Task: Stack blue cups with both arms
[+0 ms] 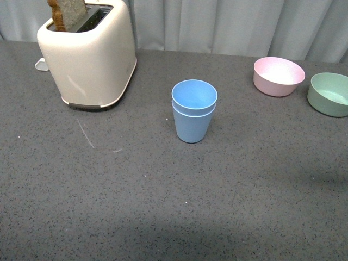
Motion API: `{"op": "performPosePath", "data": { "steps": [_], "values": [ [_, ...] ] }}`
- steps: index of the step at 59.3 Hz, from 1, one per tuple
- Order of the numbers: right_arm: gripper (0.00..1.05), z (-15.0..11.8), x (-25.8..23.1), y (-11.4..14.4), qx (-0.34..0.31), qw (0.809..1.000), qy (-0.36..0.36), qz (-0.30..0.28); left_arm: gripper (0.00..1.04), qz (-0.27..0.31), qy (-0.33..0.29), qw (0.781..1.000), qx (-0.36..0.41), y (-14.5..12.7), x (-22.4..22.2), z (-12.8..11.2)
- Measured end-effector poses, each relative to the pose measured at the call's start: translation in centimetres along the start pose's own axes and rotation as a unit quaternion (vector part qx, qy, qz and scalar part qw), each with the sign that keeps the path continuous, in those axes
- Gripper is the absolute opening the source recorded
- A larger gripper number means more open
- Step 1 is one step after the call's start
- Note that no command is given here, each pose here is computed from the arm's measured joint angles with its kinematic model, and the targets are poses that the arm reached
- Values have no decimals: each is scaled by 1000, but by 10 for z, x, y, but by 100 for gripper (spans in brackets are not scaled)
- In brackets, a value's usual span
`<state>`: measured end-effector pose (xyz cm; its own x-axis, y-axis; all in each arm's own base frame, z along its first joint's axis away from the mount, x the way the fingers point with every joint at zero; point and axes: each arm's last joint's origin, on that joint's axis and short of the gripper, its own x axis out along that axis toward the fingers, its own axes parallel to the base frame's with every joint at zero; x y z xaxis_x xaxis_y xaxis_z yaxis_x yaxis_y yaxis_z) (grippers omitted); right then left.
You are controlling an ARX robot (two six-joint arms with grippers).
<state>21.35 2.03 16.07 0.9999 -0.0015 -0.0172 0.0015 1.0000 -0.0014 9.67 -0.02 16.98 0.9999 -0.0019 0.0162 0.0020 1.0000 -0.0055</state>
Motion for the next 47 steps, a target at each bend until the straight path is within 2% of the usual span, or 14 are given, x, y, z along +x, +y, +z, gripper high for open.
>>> {"op": "performPosePath", "data": {
  "steps": [17,23,47],
  "values": [
    [1,-1,-34,-14,0,1000,1,13,98,0,0,1000,0,0,0,0],
    [1,0,-43,-20,1,1000,0,-1,98,0,0,1000,0,0,0,0],
    [1,1,-72,-20,1,1000,-2,1,98,0,0,1000,0,0,0,0]
  ]
}}
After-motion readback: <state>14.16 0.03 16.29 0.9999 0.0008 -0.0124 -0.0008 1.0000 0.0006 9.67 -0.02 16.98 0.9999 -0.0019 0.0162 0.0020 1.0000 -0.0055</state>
